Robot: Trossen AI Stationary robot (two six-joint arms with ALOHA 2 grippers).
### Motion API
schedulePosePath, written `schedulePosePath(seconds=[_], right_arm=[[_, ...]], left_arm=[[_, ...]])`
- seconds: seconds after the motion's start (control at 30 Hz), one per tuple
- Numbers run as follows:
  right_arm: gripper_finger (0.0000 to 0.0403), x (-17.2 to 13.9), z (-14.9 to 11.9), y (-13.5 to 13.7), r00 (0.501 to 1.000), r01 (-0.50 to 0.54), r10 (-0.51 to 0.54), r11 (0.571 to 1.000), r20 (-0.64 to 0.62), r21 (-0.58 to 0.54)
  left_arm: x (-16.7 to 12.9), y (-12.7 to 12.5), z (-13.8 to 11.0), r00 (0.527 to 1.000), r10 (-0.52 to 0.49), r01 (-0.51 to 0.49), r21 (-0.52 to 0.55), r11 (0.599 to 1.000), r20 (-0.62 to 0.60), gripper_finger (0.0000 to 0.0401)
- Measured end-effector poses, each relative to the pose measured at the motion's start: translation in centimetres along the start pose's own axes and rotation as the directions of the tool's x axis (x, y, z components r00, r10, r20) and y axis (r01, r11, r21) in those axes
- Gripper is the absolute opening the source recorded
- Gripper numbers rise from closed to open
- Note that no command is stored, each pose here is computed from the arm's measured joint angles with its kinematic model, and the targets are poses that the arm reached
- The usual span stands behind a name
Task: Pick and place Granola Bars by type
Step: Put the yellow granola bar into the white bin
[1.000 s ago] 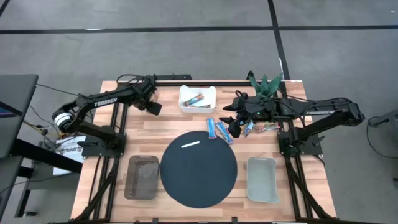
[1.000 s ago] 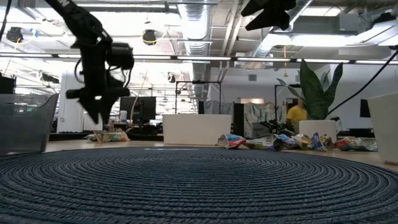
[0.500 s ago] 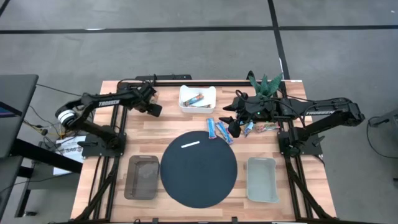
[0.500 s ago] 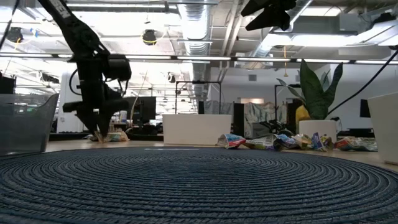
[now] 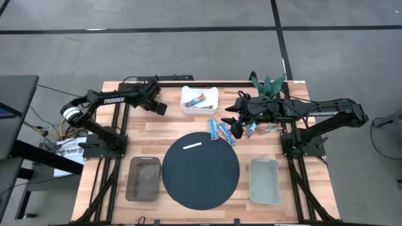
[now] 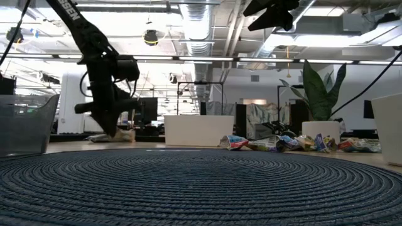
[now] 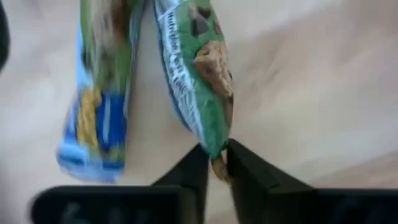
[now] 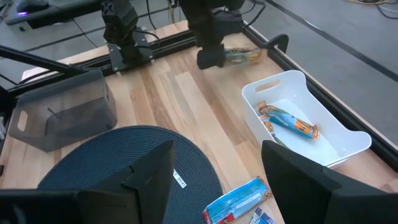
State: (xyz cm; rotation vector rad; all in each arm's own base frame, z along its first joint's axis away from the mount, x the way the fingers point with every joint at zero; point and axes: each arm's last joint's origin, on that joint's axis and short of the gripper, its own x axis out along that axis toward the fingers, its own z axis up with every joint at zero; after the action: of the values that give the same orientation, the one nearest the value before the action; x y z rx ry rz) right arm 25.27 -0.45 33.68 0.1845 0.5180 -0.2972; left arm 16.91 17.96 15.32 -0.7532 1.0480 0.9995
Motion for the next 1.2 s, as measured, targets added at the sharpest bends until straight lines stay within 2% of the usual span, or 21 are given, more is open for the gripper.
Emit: schedulePosePath(seconds=[0.07, 0.2, 0.47, 0.6, 0.77, 0.93, 1.2], right_arm=[[0.0232, 0.0, 0.0, 0.0, 1.0, 0.001, -0.001, 1.0, 0.0, 0.0], [0.0232, 0.0, 0.0, 0.0, 1.0, 0.007, -0.007, 1.0, 0.002, 0.0], [0.0232, 0.0, 0.0, -0.1, 1.0, 0.021, -0.021, 1.0, 0.007, 0.001], [0.0232, 0.0, 0.0, -0.1, 1.0, 0.021, -0.021, 1.0, 0.007, 0.001], [0.0232, 0.0, 0.0, -0.1, 1.0, 0.021, -0.021, 1.0, 0.007, 0.001], [0.0232, 0.0, 0.0, -0.1, 1.0, 0.022, -0.022, 1.0, 0.007, 0.001], [0.0232, 0.0, 0.1, -0.2, 1.0, 0.025, -0.025, 1.0, 0.008, -0.001]], left_arm=[[-0.2, 0.0, 0.2, 1.0, 0.004, -0.004, 0.007, 1.0, 0.001, 0.0009], [-0.8, -0.3, 1.1, 0.999, -0.02, 0.02, 0.008, 1.0, 0.027, 0.0002], [-3.0, -1.7, 3.5, 0.987, -0.14, 0.138, 0.035, 0.99, 0.074, 0.0], [-5.2, -3.2, 5.3, 0.97, -0.205, 0.193, 0.1, 0.976, 0.132, 0.0], [-9.0, -5.9, 7.5, 0.923, -0.303, 0.259, 0.2, 0.945, 0.236, 0.0], [-12.8, -8.2, 9.0, 0.848, -0.424, 0.34, 0.288, 0.895, 0.317, 0.0], [-15.1, -10.7, 8.9, 0.754, -0.576, 0.474, 0.345, 0.81, 0.317, 0.0]])
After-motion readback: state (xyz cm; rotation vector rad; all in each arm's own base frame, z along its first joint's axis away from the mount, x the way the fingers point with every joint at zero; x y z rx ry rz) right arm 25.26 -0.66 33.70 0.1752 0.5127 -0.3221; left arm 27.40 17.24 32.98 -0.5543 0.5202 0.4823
